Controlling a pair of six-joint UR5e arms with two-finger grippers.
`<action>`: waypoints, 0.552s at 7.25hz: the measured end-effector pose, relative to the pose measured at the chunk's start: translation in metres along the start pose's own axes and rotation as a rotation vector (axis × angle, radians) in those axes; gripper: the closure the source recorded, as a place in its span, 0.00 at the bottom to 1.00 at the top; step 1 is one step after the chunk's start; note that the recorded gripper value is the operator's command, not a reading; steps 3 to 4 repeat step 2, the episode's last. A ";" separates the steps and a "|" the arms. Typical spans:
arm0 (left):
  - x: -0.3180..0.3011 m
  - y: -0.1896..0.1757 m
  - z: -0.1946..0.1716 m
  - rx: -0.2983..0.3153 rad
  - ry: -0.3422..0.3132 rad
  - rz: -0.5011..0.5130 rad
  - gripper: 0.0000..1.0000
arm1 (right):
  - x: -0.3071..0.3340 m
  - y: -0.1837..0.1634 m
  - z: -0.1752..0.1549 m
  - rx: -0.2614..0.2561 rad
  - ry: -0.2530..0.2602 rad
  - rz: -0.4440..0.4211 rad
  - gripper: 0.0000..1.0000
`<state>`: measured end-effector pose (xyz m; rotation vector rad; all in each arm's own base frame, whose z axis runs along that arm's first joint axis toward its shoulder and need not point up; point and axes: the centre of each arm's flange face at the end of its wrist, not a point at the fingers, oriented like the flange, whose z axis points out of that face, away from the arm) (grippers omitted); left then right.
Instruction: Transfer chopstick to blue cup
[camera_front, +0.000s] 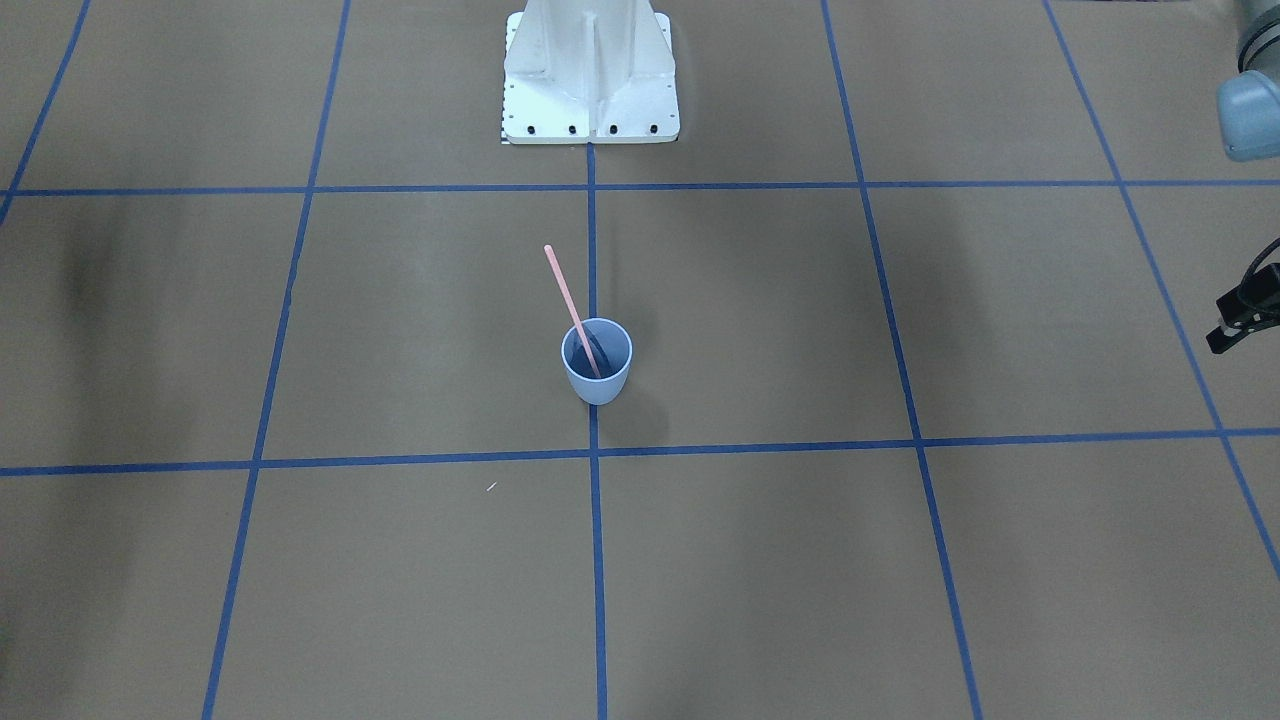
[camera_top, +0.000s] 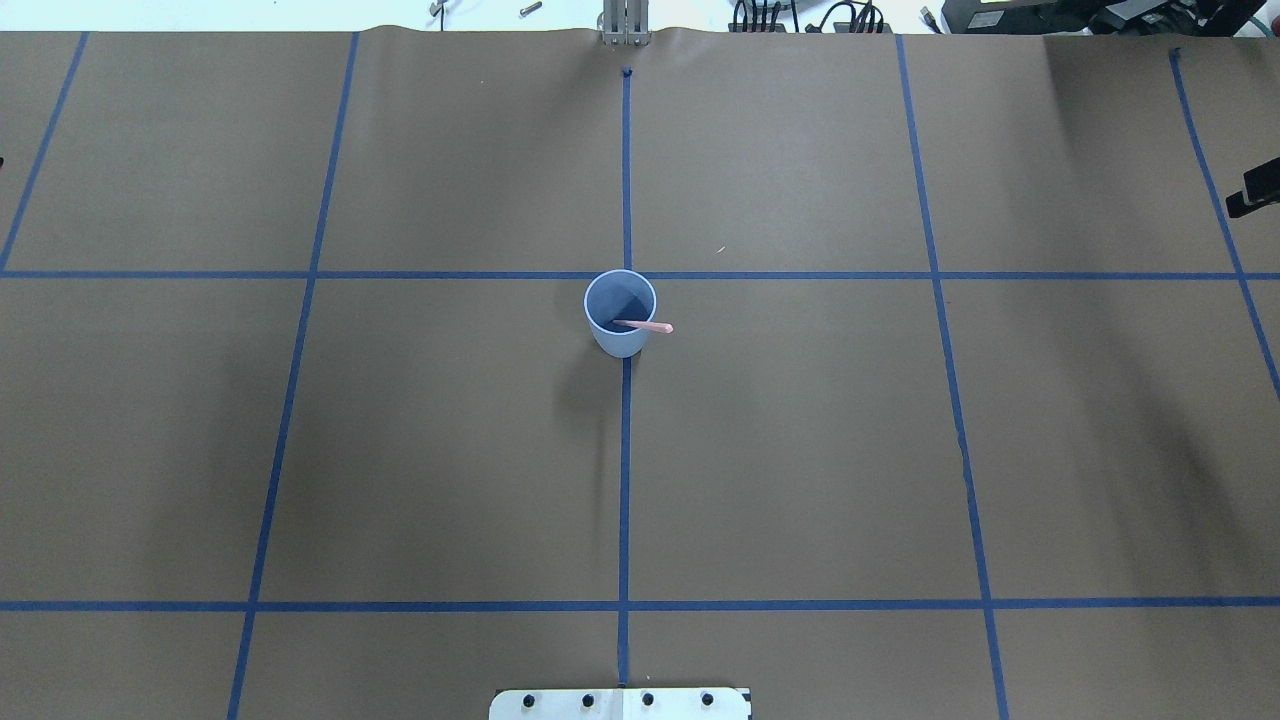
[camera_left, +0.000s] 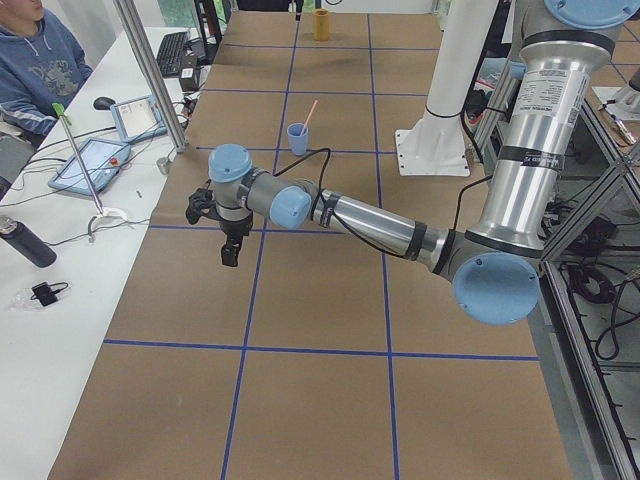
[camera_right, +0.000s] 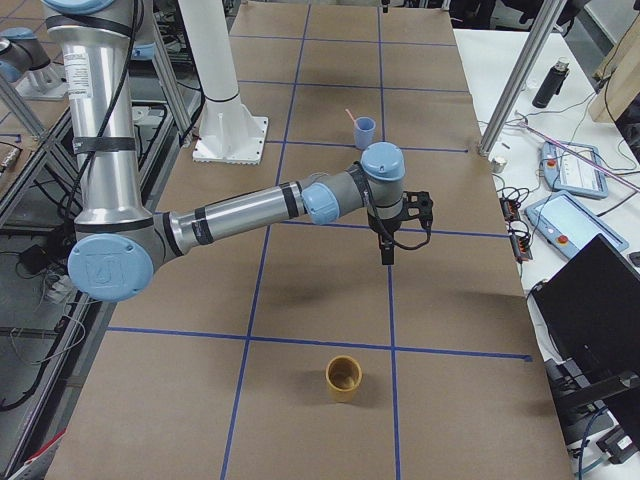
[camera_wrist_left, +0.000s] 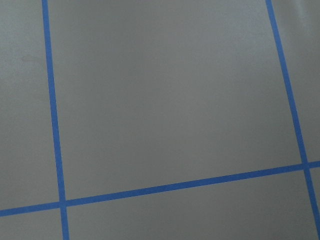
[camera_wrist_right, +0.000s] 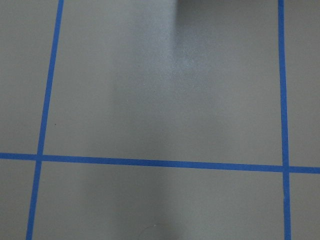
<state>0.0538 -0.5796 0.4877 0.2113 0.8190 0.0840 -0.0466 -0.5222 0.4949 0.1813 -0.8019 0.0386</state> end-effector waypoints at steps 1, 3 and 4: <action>0.001 0.001 -0.001 0.004 0.002 0.005 0.02 | 0.001 0.000 0.001 -0.001 0.001 0.001 0.00; 0.001 0.001 -0.002 0.006 0.002 0.006 0.02 | 0.001 0.000 0.001 -0.002 0.000 0.000 0.00; 0.001 0.001 -0.002 0.006 0.002 0.006 0.02 | 0.001 0.000 0.001 -0.002 0.000 0.000 0.00</action>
